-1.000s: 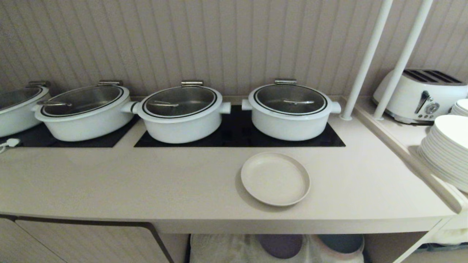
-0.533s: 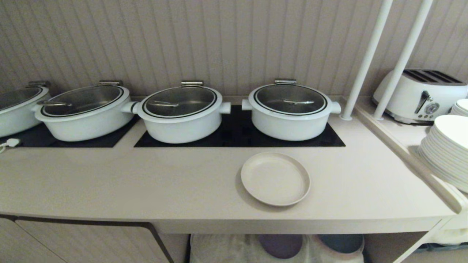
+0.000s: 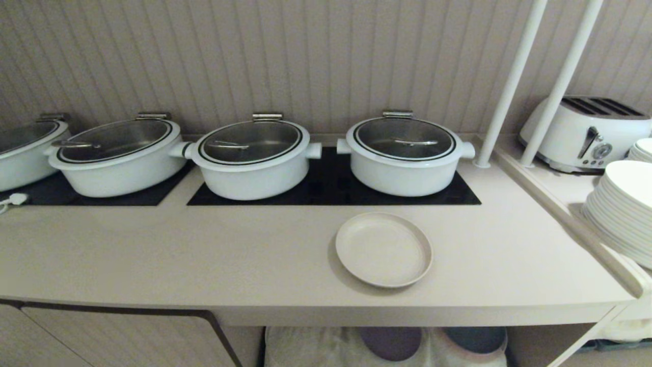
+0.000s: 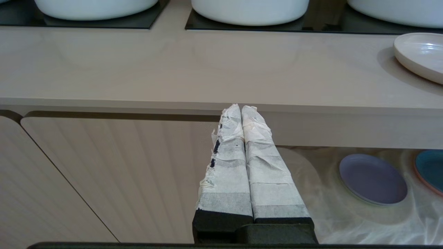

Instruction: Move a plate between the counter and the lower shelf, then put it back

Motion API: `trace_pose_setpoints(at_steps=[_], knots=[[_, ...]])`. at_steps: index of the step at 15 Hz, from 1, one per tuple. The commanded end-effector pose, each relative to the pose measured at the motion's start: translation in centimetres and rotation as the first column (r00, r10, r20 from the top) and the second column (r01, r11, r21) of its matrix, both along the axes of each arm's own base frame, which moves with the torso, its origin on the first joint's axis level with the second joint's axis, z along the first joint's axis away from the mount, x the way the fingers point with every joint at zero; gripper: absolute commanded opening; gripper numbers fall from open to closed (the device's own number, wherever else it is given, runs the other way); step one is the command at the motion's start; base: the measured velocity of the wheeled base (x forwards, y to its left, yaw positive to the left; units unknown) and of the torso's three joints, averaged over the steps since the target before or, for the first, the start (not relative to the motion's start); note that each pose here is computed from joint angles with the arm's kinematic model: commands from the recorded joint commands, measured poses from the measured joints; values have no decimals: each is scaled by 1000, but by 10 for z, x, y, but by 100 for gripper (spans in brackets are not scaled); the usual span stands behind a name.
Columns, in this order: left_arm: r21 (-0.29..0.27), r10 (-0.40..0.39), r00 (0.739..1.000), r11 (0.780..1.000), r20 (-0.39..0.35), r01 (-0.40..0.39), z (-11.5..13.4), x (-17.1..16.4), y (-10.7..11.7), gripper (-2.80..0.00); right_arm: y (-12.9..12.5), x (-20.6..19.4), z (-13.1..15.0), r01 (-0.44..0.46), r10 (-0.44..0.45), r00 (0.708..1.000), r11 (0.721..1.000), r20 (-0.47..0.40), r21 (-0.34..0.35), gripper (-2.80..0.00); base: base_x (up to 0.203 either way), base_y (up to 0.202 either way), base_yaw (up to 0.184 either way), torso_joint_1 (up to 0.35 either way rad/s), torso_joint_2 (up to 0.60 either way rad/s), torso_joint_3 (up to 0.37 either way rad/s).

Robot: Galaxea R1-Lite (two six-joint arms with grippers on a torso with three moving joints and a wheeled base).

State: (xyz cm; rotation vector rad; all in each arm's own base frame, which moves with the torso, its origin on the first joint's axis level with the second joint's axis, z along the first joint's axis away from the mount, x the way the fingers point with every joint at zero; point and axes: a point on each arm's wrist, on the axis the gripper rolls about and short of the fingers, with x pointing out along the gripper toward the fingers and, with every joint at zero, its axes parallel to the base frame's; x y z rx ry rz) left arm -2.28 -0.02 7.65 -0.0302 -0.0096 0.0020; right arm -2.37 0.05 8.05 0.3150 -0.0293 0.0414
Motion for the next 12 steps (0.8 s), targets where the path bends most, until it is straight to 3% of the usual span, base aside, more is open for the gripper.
trace_pose_setpoints(at_steps=[1, 3, 5, 7, 9, 12], knots=[[0, 1, 1000, 1000, 0, -1, 0, 0, 0, -280, 0, 0, -1, 2, -2, 1000, 997, 0, -72, -280, 0, 0, 0, 0, 0, 0], [0, 1, 1000, 1000, 0, -1, 0, 0, 0, -280, 0, 0, 0, 8, -6, 1000, 978, 10, -210, -280, 0, 0, 0, 0, 0, 0], [0, 1, 1000, 1000, 0, -1, 0, 0, 0, -280, 0, 0, 1, 19, -11, 1000, 936, 26, -352, -280, 0, 0, 0, 0, 0, 0], [0, 1, 1000, 1000, 0, -1, 0, 0, 0, -280, 0, 0, -5, 0, -11, 1000, 903, -24, -430, -280, 0, 0, 0, 0, 0, 0], [0, 1, 1000, 1000, 0, -1, 0, 0, 0, -280, 0, 0, -5, 2, -13, 999, 936, -30, -352, -280, 0, 0, 0, 0, 0, 0], [0, 1, 1000, 1000, 1, -1, 0, 0, 0, -280, 0, 1, -5, 5, -15, 999, 940, -28, -342, -280, 0, 0, 0, 0, 0, 0]])
